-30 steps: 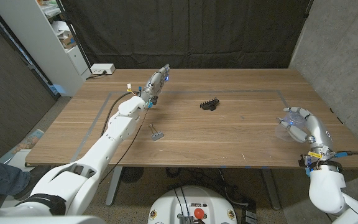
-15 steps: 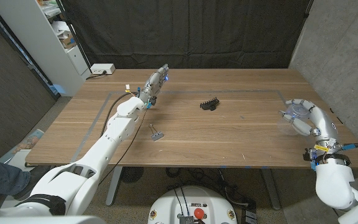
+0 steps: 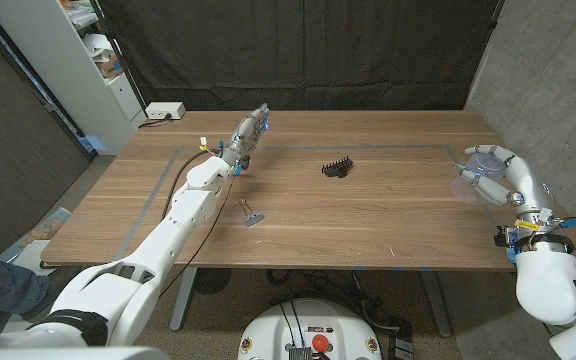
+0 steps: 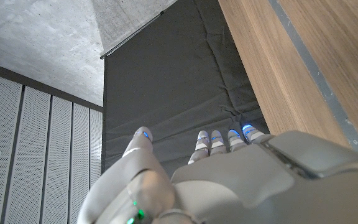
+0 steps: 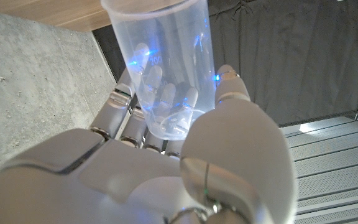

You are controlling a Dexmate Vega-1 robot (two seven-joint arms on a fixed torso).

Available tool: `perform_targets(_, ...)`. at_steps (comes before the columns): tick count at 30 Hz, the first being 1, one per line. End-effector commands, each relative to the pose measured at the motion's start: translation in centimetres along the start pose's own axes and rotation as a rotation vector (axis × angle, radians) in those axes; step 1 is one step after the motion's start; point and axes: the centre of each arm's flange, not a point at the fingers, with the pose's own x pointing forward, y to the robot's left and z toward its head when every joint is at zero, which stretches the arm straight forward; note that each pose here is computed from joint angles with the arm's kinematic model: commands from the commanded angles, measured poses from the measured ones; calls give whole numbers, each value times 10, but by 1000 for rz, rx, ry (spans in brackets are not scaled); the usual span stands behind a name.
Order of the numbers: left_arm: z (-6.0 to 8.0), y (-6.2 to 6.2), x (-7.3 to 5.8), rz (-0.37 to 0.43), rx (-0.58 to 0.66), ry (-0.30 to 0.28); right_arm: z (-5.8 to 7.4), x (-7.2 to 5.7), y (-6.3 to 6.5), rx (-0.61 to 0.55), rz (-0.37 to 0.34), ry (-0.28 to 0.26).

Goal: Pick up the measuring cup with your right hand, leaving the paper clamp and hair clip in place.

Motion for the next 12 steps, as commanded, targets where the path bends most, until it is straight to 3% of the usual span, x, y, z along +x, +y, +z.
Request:
perform_targets(1, 0, 3, 4, 2, -8, -3, 11, 14, -13, 6, -20, -28)
perform_targets(12, -3, 0, 6, -6, -10, 4, 13, 15, -17, 9, -27, -28)
